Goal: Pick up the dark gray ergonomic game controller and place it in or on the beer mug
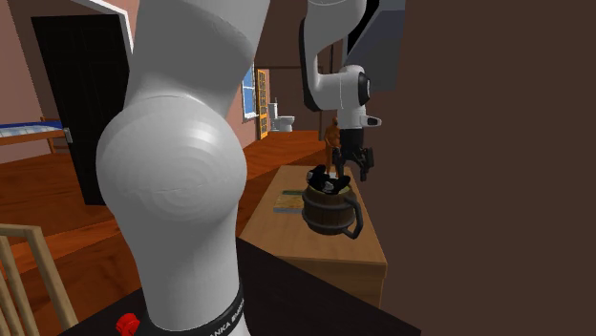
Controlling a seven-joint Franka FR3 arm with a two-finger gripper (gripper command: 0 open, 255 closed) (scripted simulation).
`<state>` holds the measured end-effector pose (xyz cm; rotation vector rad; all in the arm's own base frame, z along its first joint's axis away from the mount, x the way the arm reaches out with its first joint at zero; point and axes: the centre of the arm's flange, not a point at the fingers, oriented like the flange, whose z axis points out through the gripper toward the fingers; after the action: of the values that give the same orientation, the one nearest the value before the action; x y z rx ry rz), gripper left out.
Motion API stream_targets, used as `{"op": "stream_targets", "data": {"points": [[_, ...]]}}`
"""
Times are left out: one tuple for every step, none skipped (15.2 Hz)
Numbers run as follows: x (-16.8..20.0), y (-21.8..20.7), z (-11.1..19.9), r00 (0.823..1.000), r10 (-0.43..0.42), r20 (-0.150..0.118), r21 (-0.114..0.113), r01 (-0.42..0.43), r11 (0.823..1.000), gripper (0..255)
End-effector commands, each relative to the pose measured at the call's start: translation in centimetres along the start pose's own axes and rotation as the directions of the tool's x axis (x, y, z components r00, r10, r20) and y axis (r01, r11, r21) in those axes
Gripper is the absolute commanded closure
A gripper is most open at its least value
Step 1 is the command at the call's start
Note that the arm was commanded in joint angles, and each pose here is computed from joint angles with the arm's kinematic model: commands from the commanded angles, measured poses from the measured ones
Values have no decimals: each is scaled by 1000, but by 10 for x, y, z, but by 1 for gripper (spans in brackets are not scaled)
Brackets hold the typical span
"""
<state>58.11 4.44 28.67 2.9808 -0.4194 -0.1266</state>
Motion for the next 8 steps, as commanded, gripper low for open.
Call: {"op": "stream_targets", "data": {"points": [[0,0,-13,1000,0,0,0,0,1000,0],[0,0,-26,1000,0,0,0,0,1000,0],[0,0,-40,1000,0,0,0,0,1000,0],[0,0,-50,1000,0,0,0,0,1000,0],[0,0,-50,1000,0,0,0,0,1000,0],[0,0,-50,1000,0,0,0,0,1000,0],[0,0,-50,1000,0,0,0,0,1000,0],[0,0,-50,1000,0,0,0,0,1000,0]]}}
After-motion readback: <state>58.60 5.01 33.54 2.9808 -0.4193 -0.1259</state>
